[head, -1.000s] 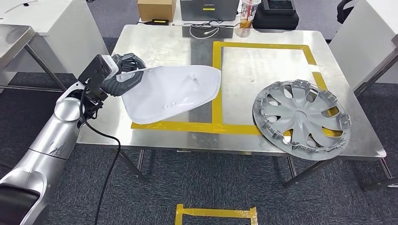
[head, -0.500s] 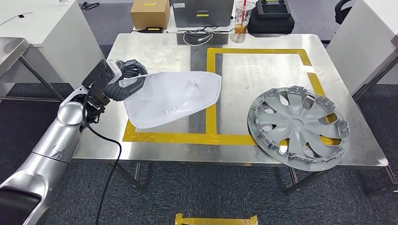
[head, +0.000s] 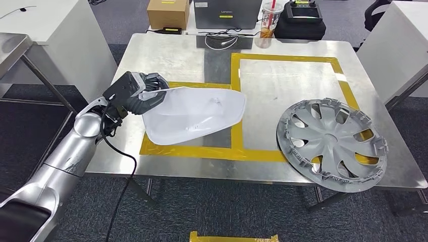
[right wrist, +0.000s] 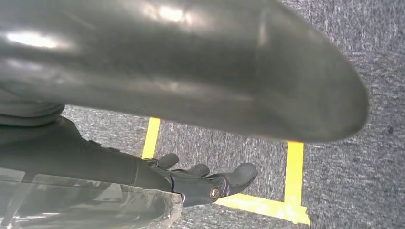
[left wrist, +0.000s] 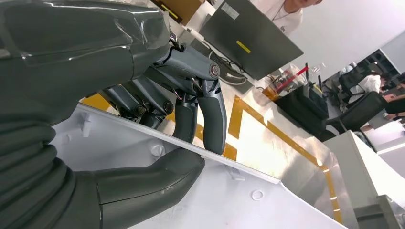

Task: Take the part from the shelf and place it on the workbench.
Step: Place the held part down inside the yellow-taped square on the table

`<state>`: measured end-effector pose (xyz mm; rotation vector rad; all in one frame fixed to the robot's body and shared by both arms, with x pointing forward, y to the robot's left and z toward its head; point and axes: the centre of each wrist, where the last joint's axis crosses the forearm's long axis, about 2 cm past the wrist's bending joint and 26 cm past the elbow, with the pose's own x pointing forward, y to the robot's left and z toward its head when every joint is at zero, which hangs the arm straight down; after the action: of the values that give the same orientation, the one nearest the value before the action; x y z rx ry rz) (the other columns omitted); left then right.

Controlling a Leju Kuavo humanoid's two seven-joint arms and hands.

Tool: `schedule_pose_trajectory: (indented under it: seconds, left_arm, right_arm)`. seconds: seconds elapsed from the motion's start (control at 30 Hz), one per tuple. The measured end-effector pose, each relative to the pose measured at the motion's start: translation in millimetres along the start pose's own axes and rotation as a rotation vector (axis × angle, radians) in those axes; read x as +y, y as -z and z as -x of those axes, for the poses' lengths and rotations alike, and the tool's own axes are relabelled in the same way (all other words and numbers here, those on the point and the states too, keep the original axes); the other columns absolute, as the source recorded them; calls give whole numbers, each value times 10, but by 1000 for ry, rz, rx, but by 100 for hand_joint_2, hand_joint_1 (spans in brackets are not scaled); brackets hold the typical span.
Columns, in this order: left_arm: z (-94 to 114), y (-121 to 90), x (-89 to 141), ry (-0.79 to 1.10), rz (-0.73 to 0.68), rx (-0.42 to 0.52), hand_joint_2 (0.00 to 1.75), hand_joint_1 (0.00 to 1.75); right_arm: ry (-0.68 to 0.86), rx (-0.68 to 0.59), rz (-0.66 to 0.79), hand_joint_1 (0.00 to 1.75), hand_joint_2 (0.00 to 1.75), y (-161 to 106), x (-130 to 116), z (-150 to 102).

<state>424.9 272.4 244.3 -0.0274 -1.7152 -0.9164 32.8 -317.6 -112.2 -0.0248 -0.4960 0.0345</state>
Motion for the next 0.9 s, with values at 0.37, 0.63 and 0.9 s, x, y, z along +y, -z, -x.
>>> schedule_pose_trajectory:
  seconds: [0.37, 0.63, 0.9]
  left_arm:
    - [87, 121, -91, 3, 7, 41, 175, 175]
    - [135, 153, -161, -2, 18, 56, 175, 175]
    - [7, 266, -111, 11, -147, 54, 175, 175]
  right_arm:
    - [-40, 5, -20, 0, 0, 21, 13, -49]
    - [-58, 4, -36, 0, 0, 38, 31, -91]
    - [-70, 9, -55, 0, 0, 44, 66, -110]
